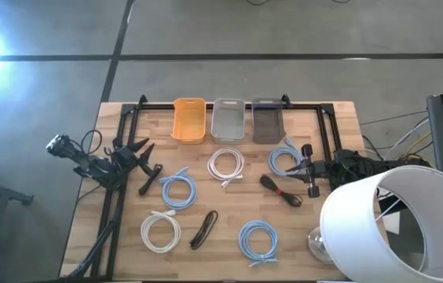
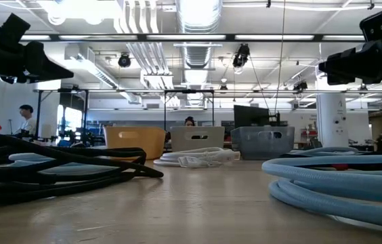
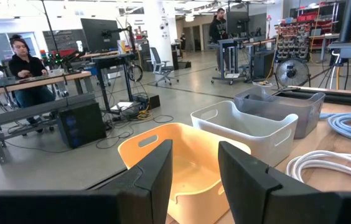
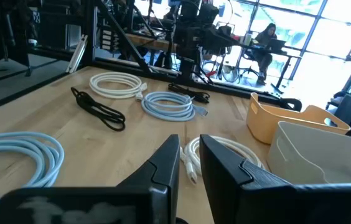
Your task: Pick & Place USB Port
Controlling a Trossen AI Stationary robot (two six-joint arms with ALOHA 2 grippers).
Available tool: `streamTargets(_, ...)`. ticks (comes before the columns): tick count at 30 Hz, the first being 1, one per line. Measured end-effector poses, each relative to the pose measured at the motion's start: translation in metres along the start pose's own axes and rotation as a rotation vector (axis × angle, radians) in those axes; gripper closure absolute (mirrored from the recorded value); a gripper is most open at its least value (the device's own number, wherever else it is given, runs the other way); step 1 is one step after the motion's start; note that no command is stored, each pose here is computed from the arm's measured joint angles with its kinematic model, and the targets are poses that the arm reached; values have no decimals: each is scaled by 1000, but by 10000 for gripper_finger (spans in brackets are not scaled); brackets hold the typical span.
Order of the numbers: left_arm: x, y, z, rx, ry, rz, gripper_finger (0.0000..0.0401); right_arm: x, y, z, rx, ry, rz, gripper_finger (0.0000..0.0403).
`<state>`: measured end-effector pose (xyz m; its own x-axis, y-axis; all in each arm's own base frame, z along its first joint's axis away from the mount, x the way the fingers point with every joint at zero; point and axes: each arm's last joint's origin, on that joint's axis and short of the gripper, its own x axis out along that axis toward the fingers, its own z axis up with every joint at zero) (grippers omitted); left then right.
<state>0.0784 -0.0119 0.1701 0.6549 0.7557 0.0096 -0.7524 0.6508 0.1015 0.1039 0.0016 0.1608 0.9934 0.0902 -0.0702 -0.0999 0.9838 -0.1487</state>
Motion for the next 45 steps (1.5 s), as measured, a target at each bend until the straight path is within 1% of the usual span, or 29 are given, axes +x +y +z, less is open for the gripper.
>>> streamTargets(29,0,0,0,-2,0,0,268,0,0,0,0,0,0,346)
streamTargets(35,0,0,0,-27,0,0,268,0,0,0,0,0,0,346)
streamTargets(41,0,0,0,-124,0,0,268,0,0,0,0,0,0,346)
streamTargets(45,0,0,0,-116,0,0,268,0,0,0,0,0,0,346)
